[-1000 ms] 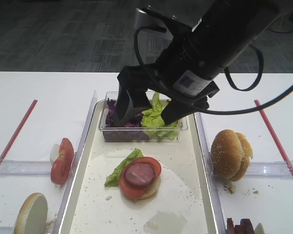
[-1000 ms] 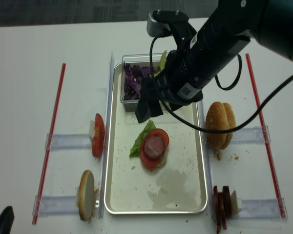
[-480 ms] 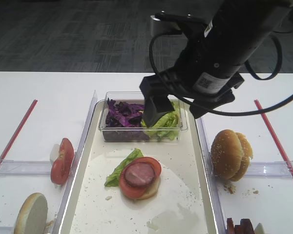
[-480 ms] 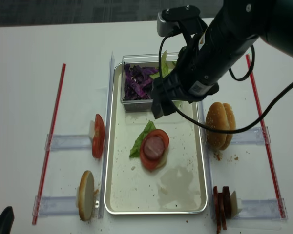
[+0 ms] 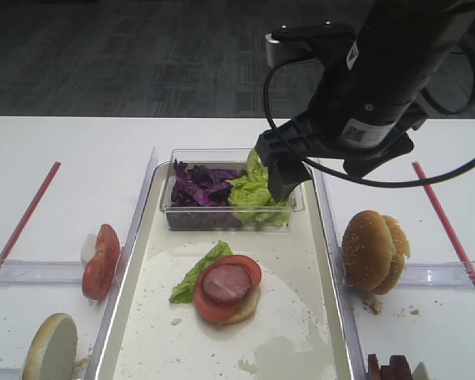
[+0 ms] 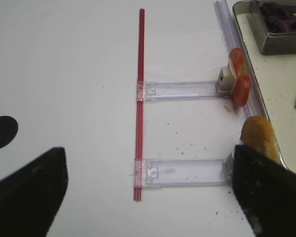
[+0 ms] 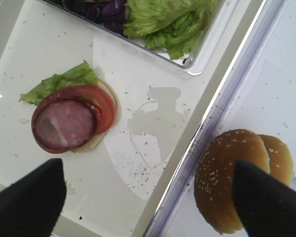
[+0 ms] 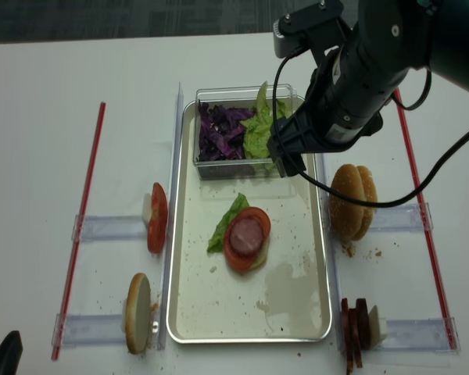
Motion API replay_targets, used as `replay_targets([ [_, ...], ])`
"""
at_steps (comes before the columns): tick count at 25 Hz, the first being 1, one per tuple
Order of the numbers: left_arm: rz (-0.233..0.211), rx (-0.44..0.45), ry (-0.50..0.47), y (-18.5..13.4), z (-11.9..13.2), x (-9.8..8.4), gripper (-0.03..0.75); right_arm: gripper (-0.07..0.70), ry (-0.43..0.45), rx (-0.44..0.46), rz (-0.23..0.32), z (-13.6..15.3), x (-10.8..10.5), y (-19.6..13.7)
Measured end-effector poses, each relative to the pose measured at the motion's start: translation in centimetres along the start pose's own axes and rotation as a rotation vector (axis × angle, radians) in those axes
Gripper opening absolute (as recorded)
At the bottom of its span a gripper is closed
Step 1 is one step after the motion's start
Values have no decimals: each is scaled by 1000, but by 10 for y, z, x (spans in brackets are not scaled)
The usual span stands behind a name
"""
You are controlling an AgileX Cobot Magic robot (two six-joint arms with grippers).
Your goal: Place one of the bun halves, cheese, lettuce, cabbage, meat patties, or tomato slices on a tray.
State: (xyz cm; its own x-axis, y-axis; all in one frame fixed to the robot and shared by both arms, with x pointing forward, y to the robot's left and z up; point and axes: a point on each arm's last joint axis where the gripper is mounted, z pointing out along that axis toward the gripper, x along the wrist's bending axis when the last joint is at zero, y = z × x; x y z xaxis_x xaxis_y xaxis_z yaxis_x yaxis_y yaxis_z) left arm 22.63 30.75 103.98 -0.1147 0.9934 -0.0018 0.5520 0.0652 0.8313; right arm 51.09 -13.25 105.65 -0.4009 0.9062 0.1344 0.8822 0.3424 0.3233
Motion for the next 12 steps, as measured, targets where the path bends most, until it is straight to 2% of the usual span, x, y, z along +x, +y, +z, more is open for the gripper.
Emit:
replay_targets([
  [6, 0, 0, 0, 0, 0, 0, 618, 692, -31, -2, 18, 0, -5, 1],
  [9, 0, 0, 0, 0, 0, 0, 618, 686, -50, -2, 72, -2, -23, 2],
  [12, 0, 0, 0, 0, 0, 0, 618, 680, -101, 9, 161, -6, -56, 2],
])
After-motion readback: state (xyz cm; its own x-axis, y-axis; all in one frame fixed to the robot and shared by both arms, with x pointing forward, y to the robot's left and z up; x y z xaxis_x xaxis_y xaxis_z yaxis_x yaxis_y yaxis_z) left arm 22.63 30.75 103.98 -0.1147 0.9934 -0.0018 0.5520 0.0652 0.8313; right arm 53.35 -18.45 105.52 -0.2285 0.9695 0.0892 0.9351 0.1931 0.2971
